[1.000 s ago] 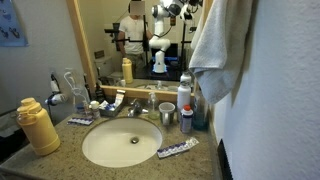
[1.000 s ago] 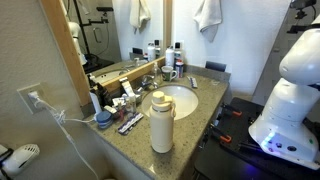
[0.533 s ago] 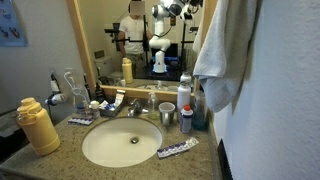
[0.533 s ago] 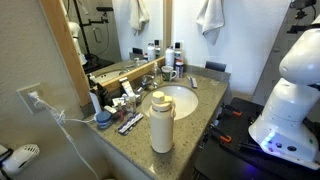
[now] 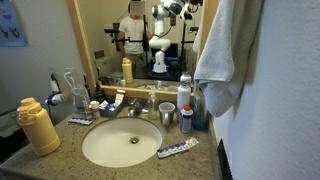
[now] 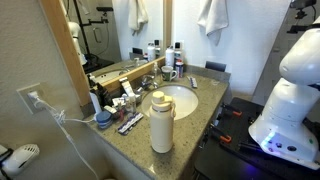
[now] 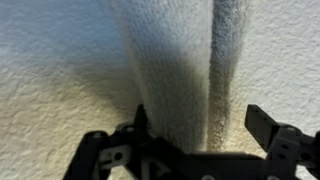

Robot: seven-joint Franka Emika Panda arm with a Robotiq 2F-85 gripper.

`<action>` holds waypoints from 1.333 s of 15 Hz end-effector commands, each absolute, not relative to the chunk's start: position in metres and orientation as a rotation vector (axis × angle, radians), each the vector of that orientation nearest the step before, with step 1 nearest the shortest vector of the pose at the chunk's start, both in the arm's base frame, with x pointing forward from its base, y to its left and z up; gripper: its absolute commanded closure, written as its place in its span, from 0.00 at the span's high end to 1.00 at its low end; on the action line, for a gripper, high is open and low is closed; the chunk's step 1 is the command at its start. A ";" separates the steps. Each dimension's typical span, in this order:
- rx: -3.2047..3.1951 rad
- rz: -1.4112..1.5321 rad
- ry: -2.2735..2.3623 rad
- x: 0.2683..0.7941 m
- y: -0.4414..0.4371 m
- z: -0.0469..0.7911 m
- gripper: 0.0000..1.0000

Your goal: Take the towel hanging to the wall and use it to wipe the counter

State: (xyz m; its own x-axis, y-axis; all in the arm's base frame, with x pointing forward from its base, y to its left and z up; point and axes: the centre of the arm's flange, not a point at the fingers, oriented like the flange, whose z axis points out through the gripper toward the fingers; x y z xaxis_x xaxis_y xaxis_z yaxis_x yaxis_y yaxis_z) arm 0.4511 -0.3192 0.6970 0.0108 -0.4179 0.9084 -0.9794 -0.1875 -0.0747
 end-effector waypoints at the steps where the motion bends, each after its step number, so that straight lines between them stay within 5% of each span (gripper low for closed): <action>1: 1.661 1.162 -1.458 0.440 -0.299 0.697 1.00; 20: 1.789 1.217 -1.301 0.408 -0.156 0.716 1.00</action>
State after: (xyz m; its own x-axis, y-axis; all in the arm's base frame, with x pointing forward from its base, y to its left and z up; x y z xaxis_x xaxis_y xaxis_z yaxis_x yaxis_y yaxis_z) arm 0.4199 -0.1793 0.7218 0.0720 -0.3862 0.9196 -0.9448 -0.3219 -0.0612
